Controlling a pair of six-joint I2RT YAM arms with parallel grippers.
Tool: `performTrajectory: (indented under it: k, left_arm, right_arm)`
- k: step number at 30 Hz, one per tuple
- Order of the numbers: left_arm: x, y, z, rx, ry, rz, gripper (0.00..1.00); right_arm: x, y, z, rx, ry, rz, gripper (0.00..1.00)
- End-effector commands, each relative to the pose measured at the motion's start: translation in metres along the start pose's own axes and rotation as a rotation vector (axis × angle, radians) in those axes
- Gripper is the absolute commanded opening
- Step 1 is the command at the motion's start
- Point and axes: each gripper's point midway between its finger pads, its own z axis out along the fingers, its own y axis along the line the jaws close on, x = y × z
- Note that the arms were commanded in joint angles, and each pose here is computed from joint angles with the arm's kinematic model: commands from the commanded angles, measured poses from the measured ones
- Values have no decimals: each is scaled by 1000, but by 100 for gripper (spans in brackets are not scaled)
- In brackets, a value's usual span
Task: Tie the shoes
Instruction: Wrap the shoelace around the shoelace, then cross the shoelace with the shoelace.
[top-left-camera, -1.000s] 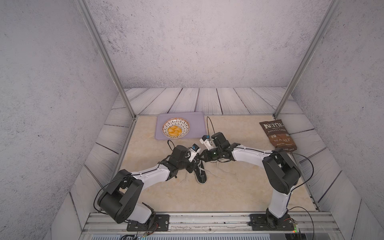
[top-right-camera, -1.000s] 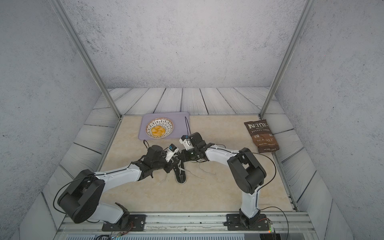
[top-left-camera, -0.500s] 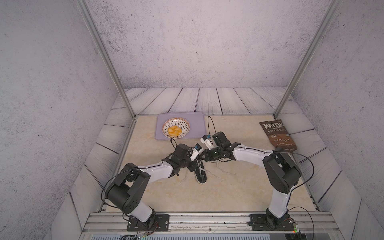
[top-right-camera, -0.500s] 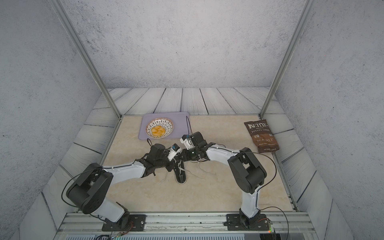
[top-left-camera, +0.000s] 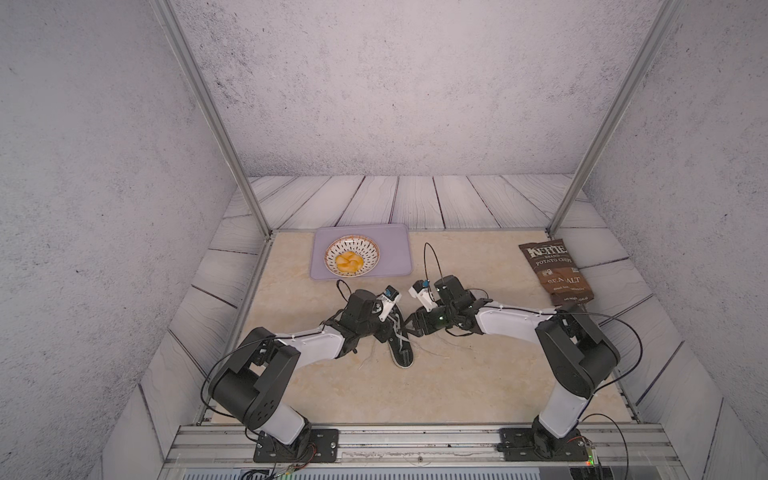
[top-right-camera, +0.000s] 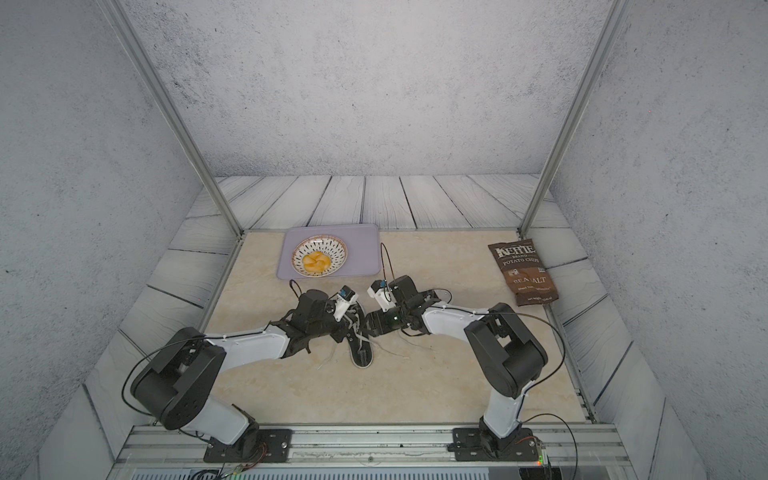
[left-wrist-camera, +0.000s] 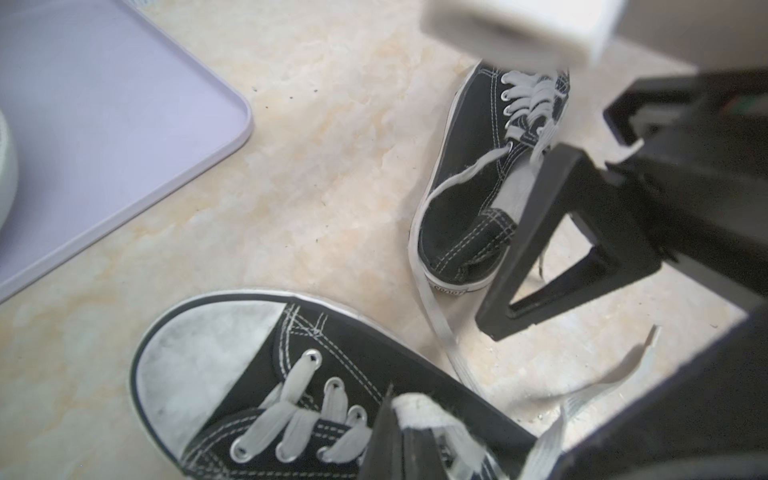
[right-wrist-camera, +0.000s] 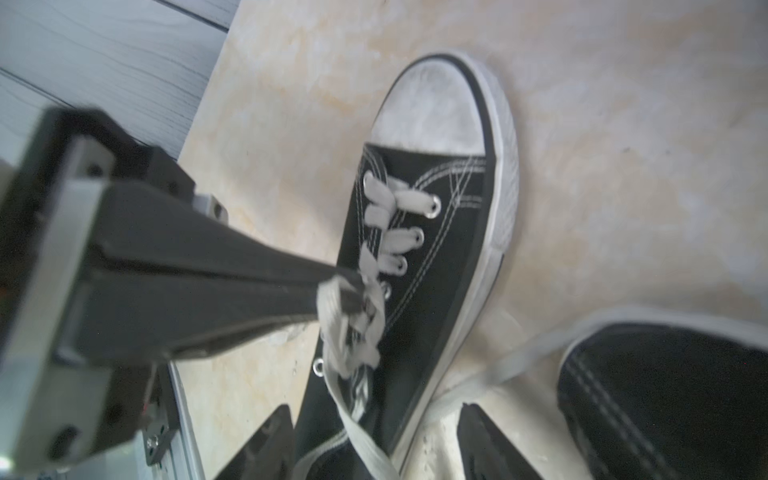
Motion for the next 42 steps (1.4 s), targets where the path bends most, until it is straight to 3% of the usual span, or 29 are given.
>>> performTrajectory:
  k: [1, 20, 27, 34, 42]
  left_arm:
    - [-8, 1, -5, -4, -44, -49, 2]
    - [-10, 1, -8, -3, -37, -74, 4]
    - [-10, 2, -8, -6, -36, -79, 4]
    - [-12, -2, -9, 18, -34, -85, 5]
    - [-11, -5, -7, 38, -30, -99, 7]
  right_arm:
    - [-8, 6, -3, -31, -70, -101, 65]
    - [36, -2, 22, -138, 20, -33, 41]
    - [45, -6, 18, -111, 23, -19, 20]
    - [49, -9, 4, -43, 18, -23, 15]
    - [47, -3, -7, -39, -3, -20, 16]
